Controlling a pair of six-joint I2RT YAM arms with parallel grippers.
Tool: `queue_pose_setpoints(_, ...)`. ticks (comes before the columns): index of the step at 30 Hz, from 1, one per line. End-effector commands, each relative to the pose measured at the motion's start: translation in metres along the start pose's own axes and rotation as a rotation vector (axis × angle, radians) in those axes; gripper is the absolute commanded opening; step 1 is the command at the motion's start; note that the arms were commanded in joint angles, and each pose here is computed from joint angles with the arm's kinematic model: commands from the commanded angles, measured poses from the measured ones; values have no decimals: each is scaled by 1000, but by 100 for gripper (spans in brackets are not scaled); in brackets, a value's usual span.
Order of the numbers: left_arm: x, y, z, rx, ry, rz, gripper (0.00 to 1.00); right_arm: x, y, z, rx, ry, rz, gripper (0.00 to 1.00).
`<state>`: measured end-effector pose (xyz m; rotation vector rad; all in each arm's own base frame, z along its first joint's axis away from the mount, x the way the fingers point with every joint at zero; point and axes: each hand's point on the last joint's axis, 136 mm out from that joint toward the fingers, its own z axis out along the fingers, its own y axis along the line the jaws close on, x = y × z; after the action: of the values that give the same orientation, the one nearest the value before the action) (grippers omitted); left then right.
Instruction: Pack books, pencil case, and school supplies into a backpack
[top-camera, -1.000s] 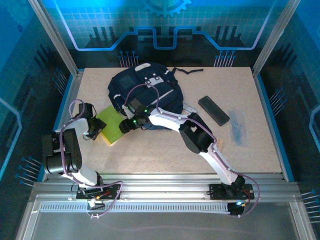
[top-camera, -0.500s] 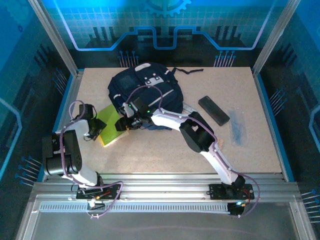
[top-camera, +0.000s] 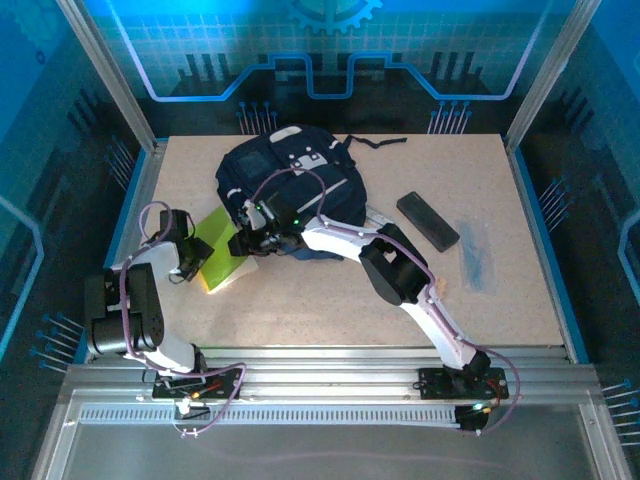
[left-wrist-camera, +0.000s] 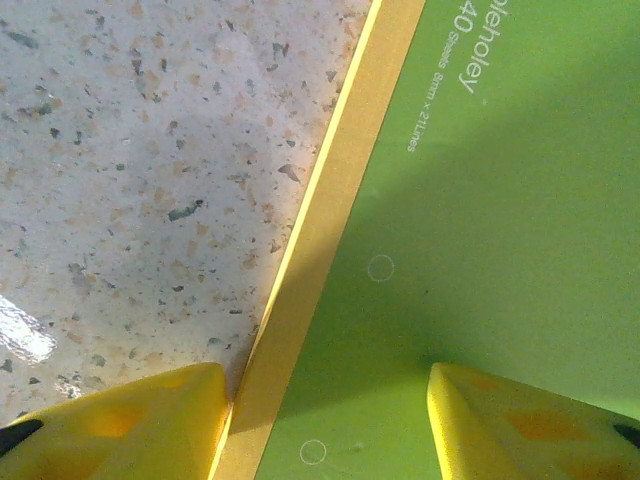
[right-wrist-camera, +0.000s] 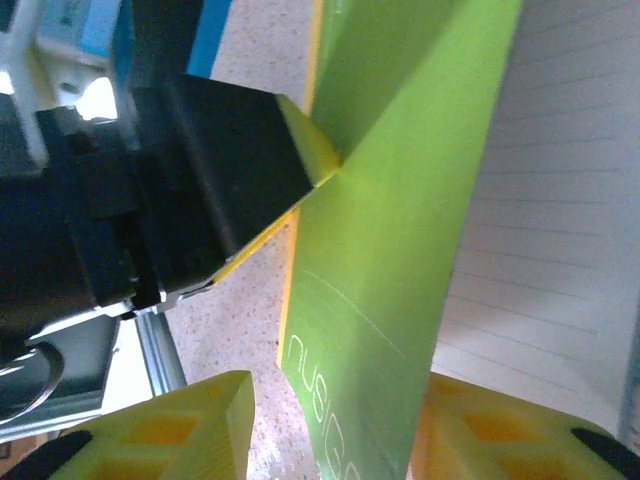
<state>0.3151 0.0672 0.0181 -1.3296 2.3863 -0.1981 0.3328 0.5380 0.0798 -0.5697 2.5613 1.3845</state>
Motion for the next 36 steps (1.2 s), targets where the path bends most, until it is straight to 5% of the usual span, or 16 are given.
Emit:
queue_pose_setpoints(1, 27, -3, 6, 29, 88, 6, 57, -3, 2, -10, 69, 2, 2, 44)
queue_pose_setpoints(9, 25, -4, 4, 31, 81, 2, 58, -1, 5, -19, 135, 5, -12, 34)
queue_pose_setpoints(14, 24, -4, 3, 33, 71, -3, 59, 1, 10, -26, 135, 13, -11, 11)
queue_pose_setpoints(22, 21, -8, 2, 44, 70, -2, 60, -3, 24, -31, 90, 9, -15, 0)
queue_pose_setpoints(36, 4, -52, -54, 321, -1, -21, 96, -63, 76, -120, -66, -158, -84, 0)
